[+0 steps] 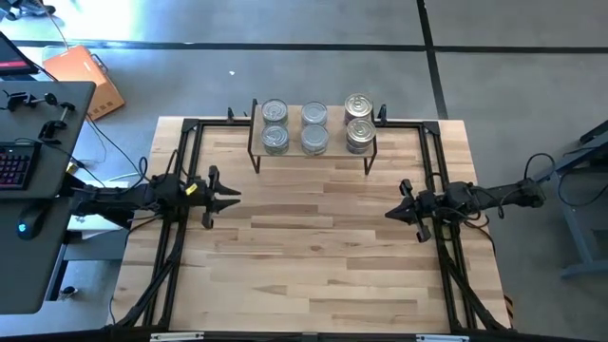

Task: Stack canned seafood by type on shelf
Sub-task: Return to Home Position

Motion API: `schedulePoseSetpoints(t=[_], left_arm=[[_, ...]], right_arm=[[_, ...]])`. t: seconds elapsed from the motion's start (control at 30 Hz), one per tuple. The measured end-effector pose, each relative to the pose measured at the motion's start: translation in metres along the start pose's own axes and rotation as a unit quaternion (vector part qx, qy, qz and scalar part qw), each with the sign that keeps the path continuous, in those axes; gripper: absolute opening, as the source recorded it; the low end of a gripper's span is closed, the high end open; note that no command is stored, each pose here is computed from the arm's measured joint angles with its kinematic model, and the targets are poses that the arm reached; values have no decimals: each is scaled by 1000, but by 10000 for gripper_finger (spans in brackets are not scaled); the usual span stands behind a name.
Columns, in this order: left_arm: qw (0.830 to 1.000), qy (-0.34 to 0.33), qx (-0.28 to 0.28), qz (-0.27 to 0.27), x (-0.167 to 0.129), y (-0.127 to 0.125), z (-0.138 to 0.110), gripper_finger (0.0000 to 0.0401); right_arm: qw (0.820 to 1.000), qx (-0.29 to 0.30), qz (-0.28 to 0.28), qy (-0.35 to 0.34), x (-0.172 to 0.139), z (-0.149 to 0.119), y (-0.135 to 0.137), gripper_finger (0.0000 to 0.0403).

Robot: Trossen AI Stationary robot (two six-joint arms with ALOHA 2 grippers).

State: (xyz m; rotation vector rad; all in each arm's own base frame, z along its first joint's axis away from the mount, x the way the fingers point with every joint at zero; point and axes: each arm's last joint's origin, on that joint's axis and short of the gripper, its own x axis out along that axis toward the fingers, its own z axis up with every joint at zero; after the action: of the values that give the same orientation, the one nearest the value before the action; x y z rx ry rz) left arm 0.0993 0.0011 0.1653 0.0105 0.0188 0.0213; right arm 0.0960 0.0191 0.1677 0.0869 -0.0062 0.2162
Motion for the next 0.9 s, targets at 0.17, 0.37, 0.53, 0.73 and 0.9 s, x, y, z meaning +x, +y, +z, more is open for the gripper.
schedulePoseSetpoints(t=[0.17,0.37,0.53,0.73,0.9], left_arm=[[1000,8,1,0,1,0,-1,90],[999,32,-5,12,4,1,-5,90],[999,41,-28,13,5,1,-7,90],[999,41,-28,14,5,1,-7,90],[999,33,-21,11,5,0,-5,90]], right_arm=[[1000,0,0,0,0,0,0,0],[1000,1,0,0,0,0,0,0],[1000,1,0,0,0,0,0,0],[1000,1,0,0,0,0,0,0],[1000,1,0,0,0,0,0,0]])
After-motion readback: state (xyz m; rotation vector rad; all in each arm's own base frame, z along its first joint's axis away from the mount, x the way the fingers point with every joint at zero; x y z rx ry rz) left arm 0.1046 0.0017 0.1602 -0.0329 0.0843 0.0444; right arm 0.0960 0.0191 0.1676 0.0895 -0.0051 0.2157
